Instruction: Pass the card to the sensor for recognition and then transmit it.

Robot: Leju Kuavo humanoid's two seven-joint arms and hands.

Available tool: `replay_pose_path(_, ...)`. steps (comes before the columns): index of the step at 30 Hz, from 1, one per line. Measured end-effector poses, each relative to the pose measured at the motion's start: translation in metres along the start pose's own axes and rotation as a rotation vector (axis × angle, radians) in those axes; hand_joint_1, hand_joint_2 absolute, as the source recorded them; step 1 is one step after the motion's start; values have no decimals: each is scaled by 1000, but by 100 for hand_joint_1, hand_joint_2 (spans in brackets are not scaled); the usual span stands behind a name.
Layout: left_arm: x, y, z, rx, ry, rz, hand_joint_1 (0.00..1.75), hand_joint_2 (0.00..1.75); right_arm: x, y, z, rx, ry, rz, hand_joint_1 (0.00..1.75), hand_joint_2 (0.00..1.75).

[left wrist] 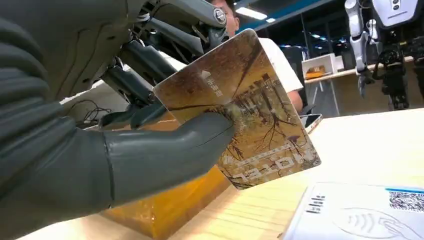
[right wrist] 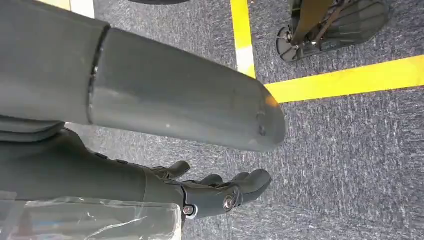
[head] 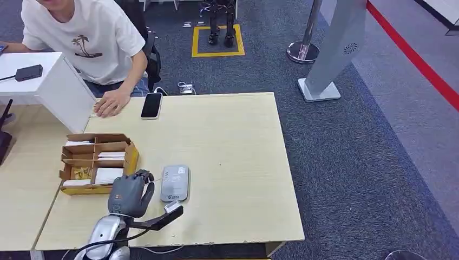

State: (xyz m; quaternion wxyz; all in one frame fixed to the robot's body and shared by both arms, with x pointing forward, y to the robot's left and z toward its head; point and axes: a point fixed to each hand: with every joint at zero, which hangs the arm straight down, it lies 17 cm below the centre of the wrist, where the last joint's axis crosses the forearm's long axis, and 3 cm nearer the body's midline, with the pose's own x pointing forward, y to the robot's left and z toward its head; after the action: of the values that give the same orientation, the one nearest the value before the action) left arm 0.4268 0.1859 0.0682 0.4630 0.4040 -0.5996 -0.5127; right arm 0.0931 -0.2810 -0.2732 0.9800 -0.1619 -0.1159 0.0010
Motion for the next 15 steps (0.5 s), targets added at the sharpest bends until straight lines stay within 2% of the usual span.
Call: replay_pose_path(15, 9, -20, 1, -46, 1, 42, 175, 175, -1, 0, 0, 0, 6, 3, 0, 0)
